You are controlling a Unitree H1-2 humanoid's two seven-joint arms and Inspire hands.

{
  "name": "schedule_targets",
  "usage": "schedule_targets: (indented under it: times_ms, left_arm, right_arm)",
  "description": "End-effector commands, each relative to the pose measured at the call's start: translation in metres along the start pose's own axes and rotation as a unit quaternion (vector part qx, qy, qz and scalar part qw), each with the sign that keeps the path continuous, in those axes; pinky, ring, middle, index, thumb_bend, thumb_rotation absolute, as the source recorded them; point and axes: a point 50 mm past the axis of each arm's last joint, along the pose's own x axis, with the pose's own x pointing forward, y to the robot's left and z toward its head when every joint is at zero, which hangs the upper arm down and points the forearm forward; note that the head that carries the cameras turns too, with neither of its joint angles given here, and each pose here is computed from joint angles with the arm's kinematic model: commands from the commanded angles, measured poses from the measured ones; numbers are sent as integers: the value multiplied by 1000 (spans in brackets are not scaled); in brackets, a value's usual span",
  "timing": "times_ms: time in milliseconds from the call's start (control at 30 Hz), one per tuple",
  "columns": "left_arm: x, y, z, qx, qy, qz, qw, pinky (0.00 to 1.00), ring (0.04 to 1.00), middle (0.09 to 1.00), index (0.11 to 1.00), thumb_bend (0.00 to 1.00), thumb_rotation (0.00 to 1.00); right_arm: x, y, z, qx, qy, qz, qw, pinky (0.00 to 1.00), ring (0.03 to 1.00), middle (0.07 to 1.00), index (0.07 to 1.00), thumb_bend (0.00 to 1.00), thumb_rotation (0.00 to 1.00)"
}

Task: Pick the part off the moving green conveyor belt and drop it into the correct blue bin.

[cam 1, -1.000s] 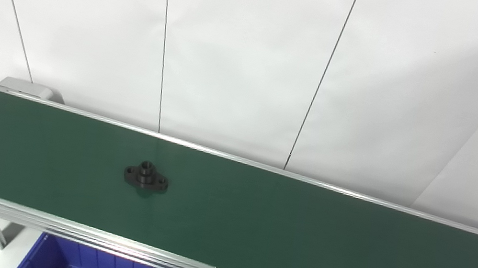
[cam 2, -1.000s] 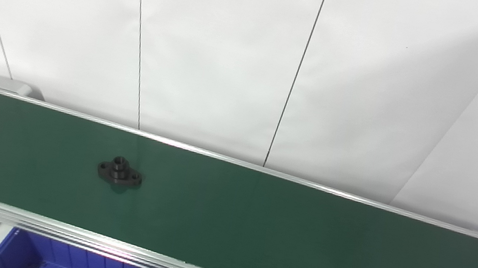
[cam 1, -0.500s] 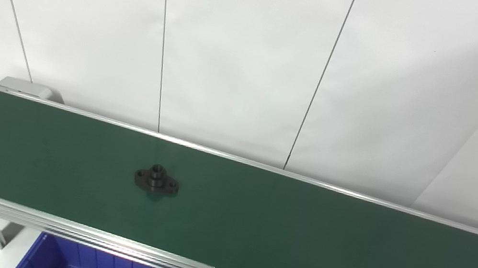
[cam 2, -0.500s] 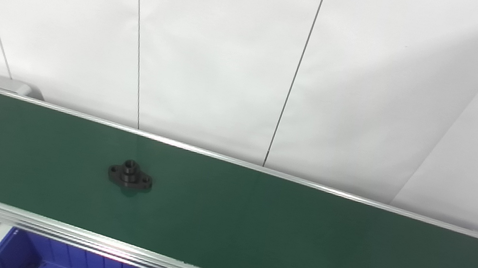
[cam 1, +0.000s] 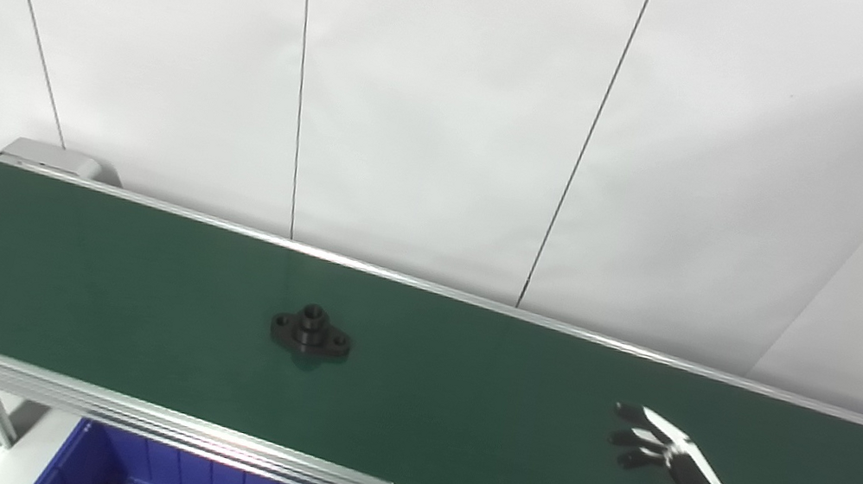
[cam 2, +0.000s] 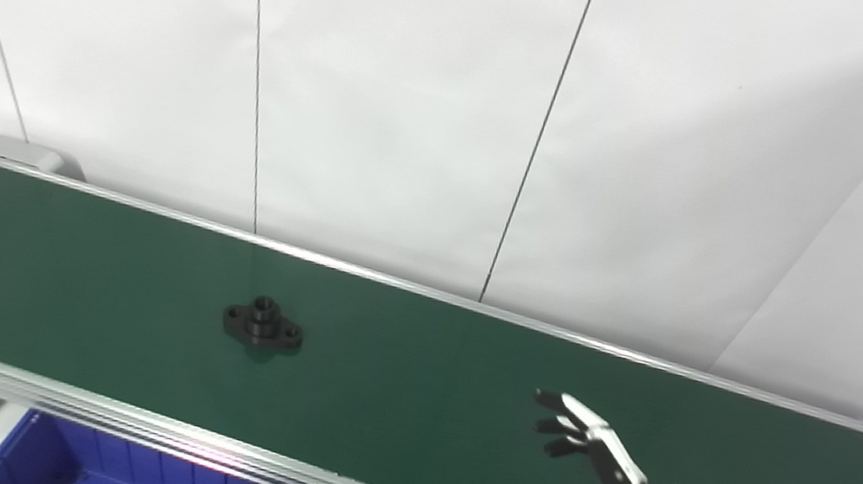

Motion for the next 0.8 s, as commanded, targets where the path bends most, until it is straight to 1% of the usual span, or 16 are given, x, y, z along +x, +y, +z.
schedule_targets:
  times_ms: [0,67,167,267,400,500,633,700,767]
  left_arm:
    - [11,2,12,4,-30,3,1000,748,844,863,853,881,640]
    - [11,3,12,6,-29,3,1000,754,848,864,854,886,646]
    - [11,3,13,7,-31,2,999,750,846,864,856,880,641]
    - [11,3,14,9,-28,3,1000,752,846,863,855,890,647]
    - [12,4,13,8,-30,3,999,747,841,860,852,893,649]
    - [12,4,13,4,-31,3,1000,757,840,854,847,894,639]
    - [14,1,12,-1,-28,2,1000,769,850,861,850,896,636]
    - [15,0,12,-5,-29,2,1000,775,849,859,849,898,624]
    - [17,-1,13,-6,-30,2,1000,772,846,859,849,899,618]
  right_arm:
    - [15,-10,-3,-25,-10,-2,1000,535,666,795,799,893,857]
    - [21,-12,-8,-35,-11,0,999,552,674,798,807,873,823]
    - [32,-14,-13,-50,-8,4,999,568,681,801,809,881,786]
    - [45,-14,-14,-64,-7,10,998,567,675,795,803,875,766]
    - [62,-13,-14,-87,9,28,996,577,680,796,811,867,737]
    - [77,-11,-13,-108,13,37,993,580,675,780,802,873,696]
    - [99,-6,-11,-164,30,61,984,593,688,788,814,886,732]
    - [109,-4,-12,-190,37,78,978,632,741,811,820,874,726]
    - [119,-2,-13,-217,39,94,971,649,765,818,819,870,737]
